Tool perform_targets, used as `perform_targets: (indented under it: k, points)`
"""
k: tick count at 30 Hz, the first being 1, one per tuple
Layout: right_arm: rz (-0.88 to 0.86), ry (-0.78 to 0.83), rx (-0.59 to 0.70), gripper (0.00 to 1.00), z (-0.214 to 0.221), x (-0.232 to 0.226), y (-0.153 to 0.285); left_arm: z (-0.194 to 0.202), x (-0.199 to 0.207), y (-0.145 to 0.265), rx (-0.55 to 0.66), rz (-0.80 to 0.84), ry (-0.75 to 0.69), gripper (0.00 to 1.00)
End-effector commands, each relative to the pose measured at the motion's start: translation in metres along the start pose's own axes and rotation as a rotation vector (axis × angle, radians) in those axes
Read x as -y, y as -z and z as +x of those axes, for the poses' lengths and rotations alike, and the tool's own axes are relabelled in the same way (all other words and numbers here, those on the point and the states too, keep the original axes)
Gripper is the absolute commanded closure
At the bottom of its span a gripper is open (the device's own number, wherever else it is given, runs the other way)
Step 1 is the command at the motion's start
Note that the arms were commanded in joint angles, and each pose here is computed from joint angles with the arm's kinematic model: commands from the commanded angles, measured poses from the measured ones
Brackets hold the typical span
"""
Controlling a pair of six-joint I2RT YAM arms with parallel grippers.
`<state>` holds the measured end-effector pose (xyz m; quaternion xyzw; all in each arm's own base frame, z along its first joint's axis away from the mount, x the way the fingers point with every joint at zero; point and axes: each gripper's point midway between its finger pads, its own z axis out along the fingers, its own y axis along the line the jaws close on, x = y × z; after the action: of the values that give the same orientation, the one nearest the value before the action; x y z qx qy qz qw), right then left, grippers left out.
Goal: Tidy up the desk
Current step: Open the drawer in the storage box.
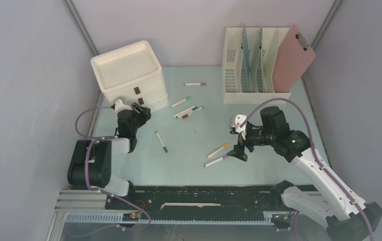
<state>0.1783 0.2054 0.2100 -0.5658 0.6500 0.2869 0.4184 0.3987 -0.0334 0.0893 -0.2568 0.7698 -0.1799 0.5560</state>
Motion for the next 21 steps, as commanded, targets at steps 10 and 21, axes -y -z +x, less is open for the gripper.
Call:
perform_targets:
  k: [10, 21]
  points:
    - [0.023, 0.06, 0.045, 0.05, -0.02, 0.002, 0.01, -0.016, -0.001, -0.029, 0.092, 0.093, 0.285, 0.21]
    - [0.022, 0.07, 0.047, 0.05, -0.021, 0.001, 0.01, -0.019, -0.009, -0.044, 0.11, 0.082, 0.358, 0.29]
